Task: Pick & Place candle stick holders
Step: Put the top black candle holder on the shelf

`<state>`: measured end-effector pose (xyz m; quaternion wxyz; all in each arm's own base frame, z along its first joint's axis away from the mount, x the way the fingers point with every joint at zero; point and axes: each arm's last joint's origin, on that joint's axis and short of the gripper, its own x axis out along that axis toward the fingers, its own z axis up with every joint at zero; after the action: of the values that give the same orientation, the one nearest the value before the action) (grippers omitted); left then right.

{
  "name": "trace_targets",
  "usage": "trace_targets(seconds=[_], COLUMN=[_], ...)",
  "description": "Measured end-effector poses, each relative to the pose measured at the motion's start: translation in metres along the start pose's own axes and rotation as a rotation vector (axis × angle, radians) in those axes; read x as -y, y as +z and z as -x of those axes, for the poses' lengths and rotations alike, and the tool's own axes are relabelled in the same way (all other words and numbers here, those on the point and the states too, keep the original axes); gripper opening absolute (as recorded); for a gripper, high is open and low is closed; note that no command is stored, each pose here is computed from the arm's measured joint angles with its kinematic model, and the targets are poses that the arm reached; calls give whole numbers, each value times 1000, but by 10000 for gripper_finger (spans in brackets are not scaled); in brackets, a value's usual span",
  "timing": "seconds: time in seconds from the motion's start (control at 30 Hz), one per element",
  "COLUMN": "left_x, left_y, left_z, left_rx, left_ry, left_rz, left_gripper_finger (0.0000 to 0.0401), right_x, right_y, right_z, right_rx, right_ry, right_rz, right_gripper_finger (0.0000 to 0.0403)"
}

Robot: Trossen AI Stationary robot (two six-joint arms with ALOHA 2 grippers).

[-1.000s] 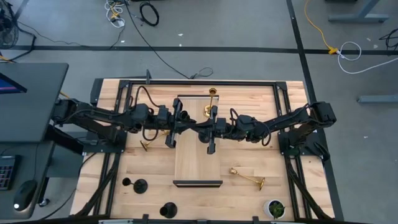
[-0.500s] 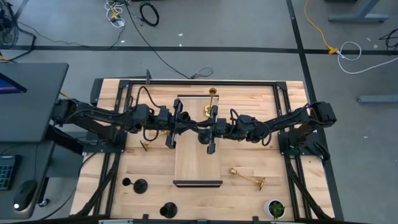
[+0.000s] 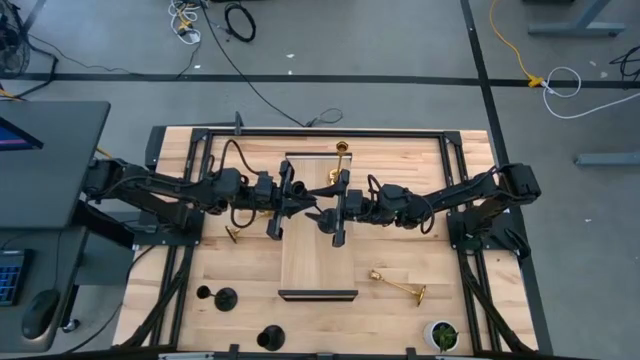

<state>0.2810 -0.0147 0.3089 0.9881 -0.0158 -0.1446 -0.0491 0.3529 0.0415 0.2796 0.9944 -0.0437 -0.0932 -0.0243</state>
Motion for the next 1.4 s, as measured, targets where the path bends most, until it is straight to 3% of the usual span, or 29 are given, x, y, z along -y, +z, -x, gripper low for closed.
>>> trace_targets(seconds=[0.2,0.57,0.9,1.4], left_x=[0,-12,-41,-85], left_y=[-1,3,-10,-2], left_z=[0,10,17,40], left_rx=[-6,-110,-273,-336], left_ry=[2,80,214,393], left_rz=[-4,-25,-22,5], left_gripper_finger=[14,14,19,14], right_x=[-1,-8,-9,-15], right_y=[0,22,33,38], right_z=[1,23,51,59], right_rx=[-24,-174,-300,-303], right_ry=[8,-29,-197,-177], right_rz=[8,110,135,133], right_gripper_finger=[284,286,286,286])
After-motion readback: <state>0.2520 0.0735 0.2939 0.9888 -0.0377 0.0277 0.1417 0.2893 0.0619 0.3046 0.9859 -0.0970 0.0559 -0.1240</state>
